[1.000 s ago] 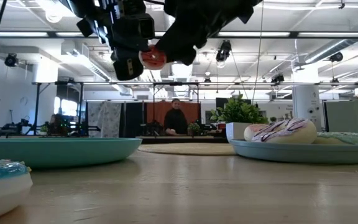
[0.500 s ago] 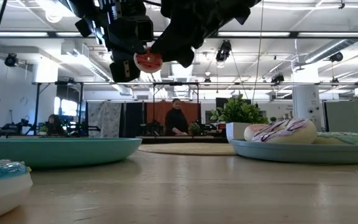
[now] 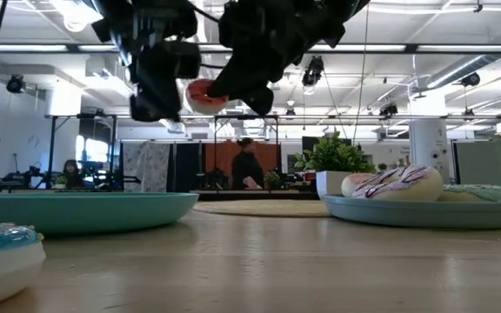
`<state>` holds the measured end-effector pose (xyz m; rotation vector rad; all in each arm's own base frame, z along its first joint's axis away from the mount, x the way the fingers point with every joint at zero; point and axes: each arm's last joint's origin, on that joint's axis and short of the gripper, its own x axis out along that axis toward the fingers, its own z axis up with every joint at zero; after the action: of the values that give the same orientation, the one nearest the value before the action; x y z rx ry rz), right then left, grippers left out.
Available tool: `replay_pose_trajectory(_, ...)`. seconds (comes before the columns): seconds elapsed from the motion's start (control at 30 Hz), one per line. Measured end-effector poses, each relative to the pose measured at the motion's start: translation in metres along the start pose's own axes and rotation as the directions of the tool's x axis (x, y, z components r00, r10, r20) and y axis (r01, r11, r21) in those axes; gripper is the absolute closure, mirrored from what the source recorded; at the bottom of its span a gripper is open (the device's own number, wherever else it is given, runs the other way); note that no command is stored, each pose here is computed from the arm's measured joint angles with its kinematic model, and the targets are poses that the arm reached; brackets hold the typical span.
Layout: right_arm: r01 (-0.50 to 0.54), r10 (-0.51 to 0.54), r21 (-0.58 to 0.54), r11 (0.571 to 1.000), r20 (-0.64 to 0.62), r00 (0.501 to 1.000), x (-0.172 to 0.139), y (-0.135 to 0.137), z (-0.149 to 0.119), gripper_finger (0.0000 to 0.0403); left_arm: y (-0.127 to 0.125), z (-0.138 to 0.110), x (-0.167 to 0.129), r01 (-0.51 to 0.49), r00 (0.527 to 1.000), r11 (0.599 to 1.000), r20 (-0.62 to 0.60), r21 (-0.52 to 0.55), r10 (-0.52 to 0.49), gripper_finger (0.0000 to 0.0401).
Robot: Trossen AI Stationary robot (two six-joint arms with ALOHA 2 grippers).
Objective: Pick & Place donuts
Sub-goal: Put the small orange donut on the light green plate
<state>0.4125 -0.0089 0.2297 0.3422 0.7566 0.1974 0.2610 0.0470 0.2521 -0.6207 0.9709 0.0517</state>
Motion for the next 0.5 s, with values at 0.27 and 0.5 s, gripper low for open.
replay_pose_trajectory(0.27, -0.100, 0.107, 0.276, 0.956, -0.009, 0.994, 0.035, -0.011, -0.009, 0.0371, -0.027, -0.033, -0.027, -0.338, 0.938, 0.940, 0.090, 0.040, 0.334, 0.0288)
replay_pose_trajectory(0.5, -0.169, 0.206, 0.436, 0.884, -0.038, 0.978, 0.089, -0.010, -0.029, 0.0359, -0.055, -0.062, -0.056, -0.426, 0.874, 0.905, 0.264, 0.009, 0.409, 0.0287)
